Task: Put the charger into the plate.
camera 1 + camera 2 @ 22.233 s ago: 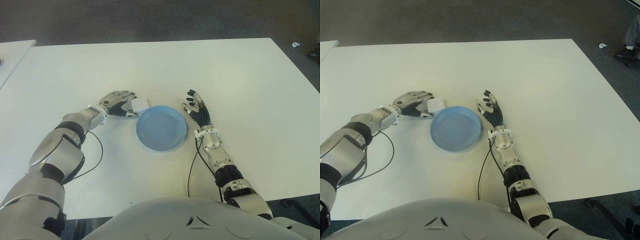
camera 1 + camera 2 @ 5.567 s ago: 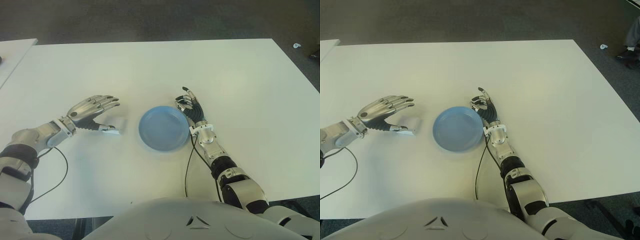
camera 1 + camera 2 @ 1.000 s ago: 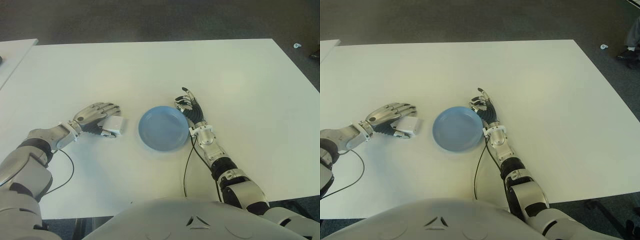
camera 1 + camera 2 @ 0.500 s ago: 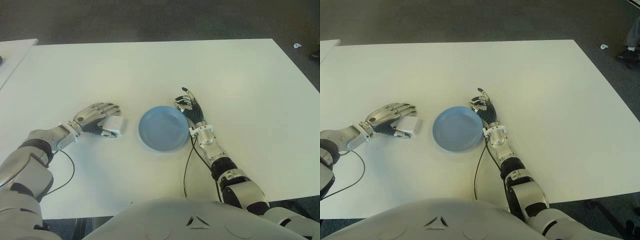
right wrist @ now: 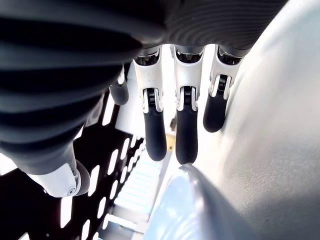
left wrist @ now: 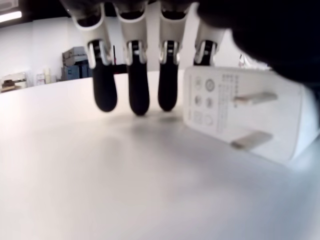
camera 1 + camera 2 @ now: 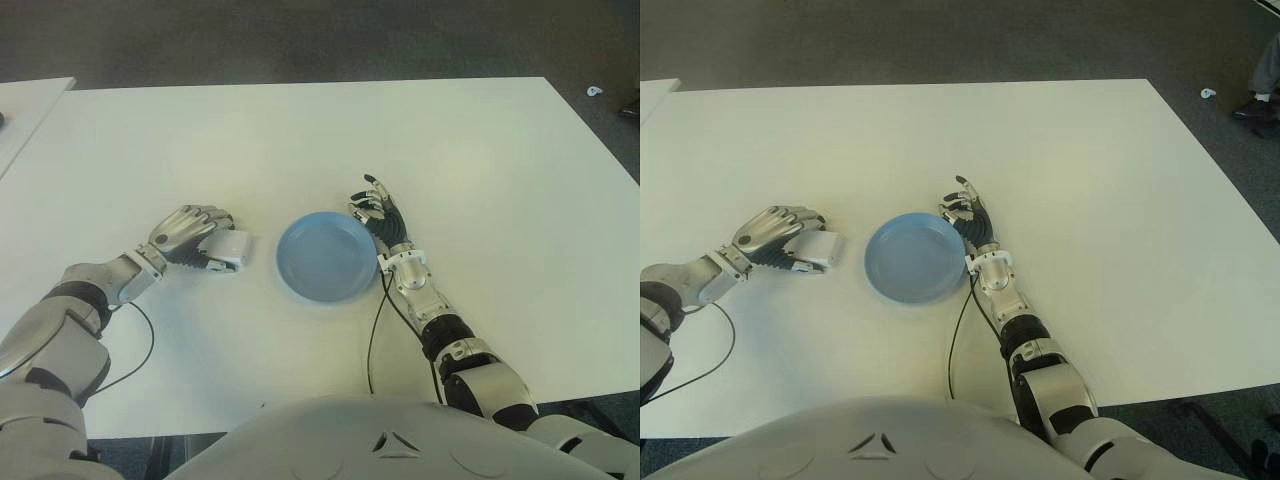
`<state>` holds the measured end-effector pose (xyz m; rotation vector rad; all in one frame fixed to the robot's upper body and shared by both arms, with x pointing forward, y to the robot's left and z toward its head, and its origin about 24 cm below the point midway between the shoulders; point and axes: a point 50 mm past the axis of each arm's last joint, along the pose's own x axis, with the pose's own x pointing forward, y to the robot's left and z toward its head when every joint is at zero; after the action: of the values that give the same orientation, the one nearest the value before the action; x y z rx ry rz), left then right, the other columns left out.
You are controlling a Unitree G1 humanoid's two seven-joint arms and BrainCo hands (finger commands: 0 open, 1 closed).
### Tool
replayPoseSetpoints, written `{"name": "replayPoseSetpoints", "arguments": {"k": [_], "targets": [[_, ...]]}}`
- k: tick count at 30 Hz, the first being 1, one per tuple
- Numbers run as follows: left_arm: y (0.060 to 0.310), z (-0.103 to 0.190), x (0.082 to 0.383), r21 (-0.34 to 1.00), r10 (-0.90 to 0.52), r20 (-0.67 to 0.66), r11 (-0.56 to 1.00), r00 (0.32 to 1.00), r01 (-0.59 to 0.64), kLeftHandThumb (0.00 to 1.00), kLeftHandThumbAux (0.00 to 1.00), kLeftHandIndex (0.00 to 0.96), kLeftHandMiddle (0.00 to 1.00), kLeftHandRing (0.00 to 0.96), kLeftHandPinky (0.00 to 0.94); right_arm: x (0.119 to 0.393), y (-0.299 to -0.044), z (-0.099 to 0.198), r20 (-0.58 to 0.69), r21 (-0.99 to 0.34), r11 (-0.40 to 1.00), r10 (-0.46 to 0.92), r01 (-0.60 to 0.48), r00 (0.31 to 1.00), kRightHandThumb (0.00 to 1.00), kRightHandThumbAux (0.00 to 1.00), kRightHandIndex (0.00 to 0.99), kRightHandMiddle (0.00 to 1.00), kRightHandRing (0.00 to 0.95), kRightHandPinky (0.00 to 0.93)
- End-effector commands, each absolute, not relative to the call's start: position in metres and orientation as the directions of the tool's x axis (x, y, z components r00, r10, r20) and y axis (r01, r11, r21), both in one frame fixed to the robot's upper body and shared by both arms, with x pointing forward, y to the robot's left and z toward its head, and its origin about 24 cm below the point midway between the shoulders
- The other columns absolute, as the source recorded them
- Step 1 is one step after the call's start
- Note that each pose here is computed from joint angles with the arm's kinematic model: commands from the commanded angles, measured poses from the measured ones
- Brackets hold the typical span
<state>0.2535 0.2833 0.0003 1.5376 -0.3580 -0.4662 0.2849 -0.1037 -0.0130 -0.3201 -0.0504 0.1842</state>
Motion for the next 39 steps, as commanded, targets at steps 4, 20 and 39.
{"name": "replayPoseSetpoints", "arguments": {"k": [4, 20, 39], "targets": [[0.2744, -0.0121, 0.2442, 0.994, -0.508, -0.090, 0.012, 0.856, 0.112, 0.718, 0.694, 0.443, 0.858, 0.850, 0.869, 0.2694, -0.1080, -0.0378, -0.113, -0.304, 0.932, 0.170, -0.197, 0.979, 0.000, 0.573, 0.050, 0.363, 0.401, 0.288], [0.2767, -0.0091, 0.2446, 0.993, -0.523, -0.117, -0.032, 0.844, 0.118, 0.728, 0.698, 0.441, 0.914, 0.891, 0.882, 0.2707, -0.1068, -0.0379, -0.136, -0.268, 0.946, 0.153, -0.185, 0.979, 0.000, 0.568, 0.017, 0.380, 0.400, 0.271], [0.2754, -0.0048, 0.2431, 0.997, -0.539, -0.064, -0.002, 0.840, 0.074, 0.725, 0.699, 0.441, 0.905, 0.884, 0.876, 0.2707, -0.1050, -0.0379, -0.140, -0.263, 0.947, 0.150, -0.183, 0.979, 0.000, 0.567, 0.018, 0.387, 0.398, 0.259]]}}
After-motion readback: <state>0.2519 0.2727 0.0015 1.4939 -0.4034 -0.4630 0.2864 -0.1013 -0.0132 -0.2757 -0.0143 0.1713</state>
